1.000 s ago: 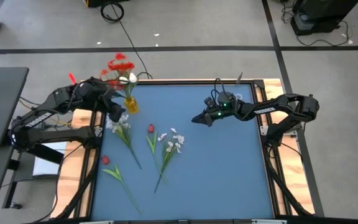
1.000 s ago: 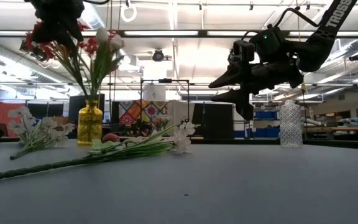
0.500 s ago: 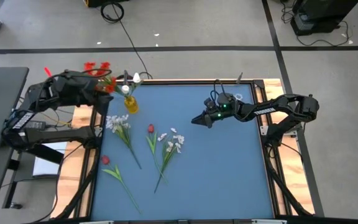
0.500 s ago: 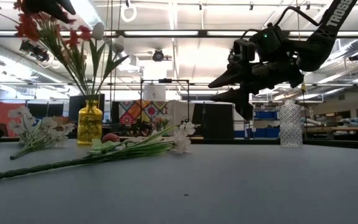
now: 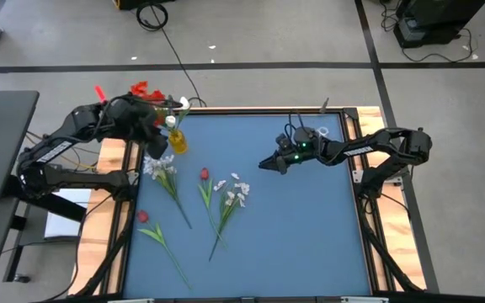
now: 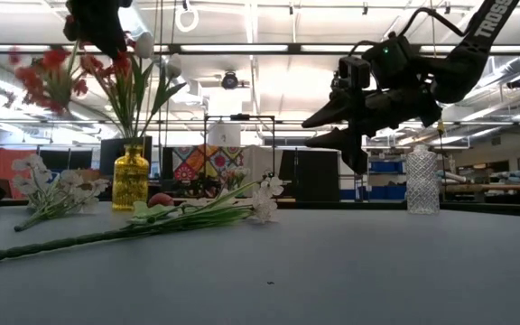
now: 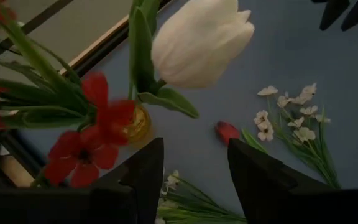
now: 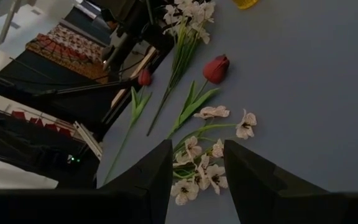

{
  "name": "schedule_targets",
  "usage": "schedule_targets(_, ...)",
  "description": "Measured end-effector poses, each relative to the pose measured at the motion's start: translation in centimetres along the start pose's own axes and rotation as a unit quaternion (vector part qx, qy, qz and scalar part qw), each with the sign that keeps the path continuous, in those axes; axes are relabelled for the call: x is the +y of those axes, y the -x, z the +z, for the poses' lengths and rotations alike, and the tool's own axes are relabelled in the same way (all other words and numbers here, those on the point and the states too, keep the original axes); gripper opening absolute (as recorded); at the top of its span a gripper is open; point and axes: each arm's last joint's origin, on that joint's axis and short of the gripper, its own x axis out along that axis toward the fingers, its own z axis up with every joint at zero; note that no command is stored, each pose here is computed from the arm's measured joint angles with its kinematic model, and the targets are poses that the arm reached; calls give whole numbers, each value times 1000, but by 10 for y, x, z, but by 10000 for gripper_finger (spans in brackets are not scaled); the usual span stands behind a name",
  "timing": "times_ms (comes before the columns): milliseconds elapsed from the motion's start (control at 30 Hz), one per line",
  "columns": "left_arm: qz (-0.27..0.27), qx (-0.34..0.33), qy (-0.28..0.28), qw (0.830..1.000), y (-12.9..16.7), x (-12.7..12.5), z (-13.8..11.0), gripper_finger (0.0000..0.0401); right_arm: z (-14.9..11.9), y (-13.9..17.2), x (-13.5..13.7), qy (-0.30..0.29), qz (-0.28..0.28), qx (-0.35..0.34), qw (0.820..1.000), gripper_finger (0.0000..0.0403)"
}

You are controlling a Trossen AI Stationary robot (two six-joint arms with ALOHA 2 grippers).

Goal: Sort flowers into vase by color
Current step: Put the red flowers into the yellow transparent flower vase

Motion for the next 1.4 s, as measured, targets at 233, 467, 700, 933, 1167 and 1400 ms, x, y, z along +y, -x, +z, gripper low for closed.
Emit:
schedule_targets(233,-1,-4,9,1000,3,0,0,183,-3,-2,3,2,-3,1,1000,151)
schedule_targets(467,-31,-48,23,998,31,0,9,183,-3,-2,3,3,-4,1,1000,151)
schedule_targets(700,-51,-65,37,996,70,4,9,183,-3,-2,3,5,-7,-2,1000,151)
schedule_targets(933,-59,-114,43,991,102,7,11,183,-2,-2,1,11,-17,-12,1000,151)
schedule_targets(1167,-82,-146,47,985,120,7,17,183,1,0,-1,9,-19,-15,1000,151)
schedule_targets(1400,-126,-207,62,968,154,7,27,183,0,0,1,-4,-1,-4,1000,151)
